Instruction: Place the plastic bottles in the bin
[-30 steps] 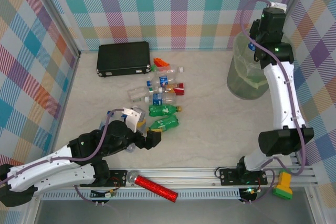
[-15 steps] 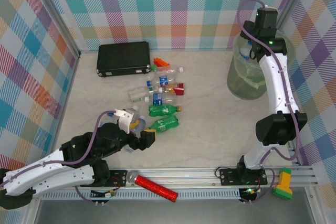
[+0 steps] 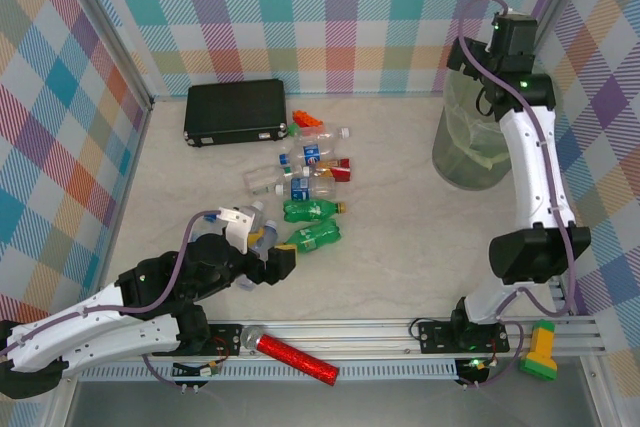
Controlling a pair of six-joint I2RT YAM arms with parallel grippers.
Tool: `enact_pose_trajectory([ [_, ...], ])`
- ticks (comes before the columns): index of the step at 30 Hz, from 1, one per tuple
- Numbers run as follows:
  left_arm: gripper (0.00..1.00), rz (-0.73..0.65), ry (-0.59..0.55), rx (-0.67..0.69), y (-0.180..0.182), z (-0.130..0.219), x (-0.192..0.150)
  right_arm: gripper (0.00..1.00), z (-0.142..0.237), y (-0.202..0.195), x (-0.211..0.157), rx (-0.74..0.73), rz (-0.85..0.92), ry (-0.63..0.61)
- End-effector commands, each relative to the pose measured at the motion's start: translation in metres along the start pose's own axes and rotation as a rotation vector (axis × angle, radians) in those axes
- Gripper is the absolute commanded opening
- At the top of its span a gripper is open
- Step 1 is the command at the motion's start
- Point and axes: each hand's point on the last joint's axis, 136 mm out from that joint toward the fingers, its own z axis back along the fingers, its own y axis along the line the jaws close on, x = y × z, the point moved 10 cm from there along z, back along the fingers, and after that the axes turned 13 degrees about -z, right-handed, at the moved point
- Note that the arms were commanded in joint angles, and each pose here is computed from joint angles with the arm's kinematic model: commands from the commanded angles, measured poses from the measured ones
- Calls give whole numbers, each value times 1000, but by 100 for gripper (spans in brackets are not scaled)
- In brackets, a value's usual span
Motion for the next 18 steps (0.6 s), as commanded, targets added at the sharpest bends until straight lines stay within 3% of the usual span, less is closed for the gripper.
enact_pose_trajectory([
  [1,100,23,-7,75,5,-1,-2,99,42,8,7,116,-57,2],
  [9,100,77,39,295,20,-9,-17,99,74,29,-53,278,5,100],
  [13,100,98,108,437,29,-14,-30,99,81,43,-97,349,65,172],
  [18,100,116,227,519,34,-21,-49,99,91,54,-147,433,72,278],
])
